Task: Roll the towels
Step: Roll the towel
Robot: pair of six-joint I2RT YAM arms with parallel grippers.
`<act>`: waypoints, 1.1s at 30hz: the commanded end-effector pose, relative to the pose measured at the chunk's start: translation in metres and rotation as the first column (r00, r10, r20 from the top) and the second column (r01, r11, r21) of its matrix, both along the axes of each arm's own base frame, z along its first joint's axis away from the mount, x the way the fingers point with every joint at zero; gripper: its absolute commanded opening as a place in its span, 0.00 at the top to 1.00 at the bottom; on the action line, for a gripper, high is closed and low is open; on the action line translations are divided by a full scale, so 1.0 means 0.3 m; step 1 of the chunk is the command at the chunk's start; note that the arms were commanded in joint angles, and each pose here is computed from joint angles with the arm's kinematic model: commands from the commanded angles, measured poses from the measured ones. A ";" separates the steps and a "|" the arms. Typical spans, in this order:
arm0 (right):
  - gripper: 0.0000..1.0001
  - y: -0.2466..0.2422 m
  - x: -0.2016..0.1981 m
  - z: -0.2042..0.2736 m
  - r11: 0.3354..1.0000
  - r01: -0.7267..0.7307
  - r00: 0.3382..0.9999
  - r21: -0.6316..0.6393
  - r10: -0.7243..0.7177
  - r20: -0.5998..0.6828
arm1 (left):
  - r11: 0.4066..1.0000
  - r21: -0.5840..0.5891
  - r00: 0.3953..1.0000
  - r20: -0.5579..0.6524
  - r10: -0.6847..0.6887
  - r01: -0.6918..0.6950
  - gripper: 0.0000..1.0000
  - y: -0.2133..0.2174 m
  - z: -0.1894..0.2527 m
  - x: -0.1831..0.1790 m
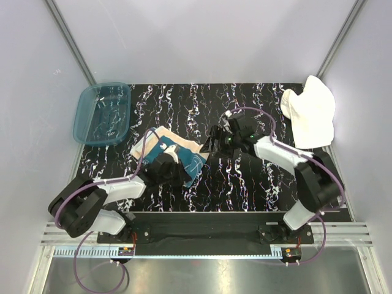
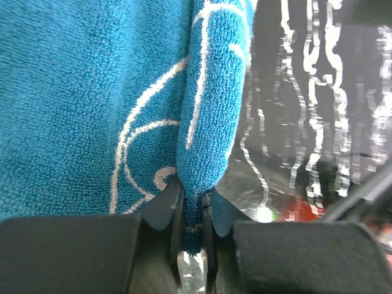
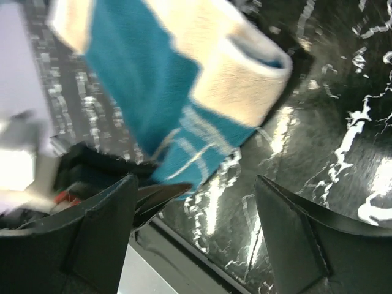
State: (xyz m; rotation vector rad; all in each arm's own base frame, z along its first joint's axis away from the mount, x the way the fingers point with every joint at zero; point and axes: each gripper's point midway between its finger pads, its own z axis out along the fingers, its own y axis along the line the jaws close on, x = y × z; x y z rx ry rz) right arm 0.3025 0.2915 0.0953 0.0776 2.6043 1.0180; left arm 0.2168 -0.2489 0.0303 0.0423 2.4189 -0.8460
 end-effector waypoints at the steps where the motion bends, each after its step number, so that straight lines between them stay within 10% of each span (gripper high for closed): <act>1: 0.16 -0.035 -0.024 0.109 1.000 -0.003 0.993 0.023 0.000 0.121 | 0.983 -0.176 0.998 -0.041 -0.050 0.042 1.00 -0.078 0.082 -0.002; 16: 0.22 -0.079 -0.179 -0.120 0.986 0.064 0.996 0.155 -0.072 0.046 | 0.833 -0.553 0.953 -0.264 -0.150 -0.022 1.00 -0.203 0.181 -0.056; 33: 0.37 -0.003 -0.167 -0.164 0.950 0.030 0.997 0.312 -0.051 0.058 | 0.828 -0.553 0.937 -0.331 -0.111 -0.097 1.00 -0.176 0.104 -0.081</act>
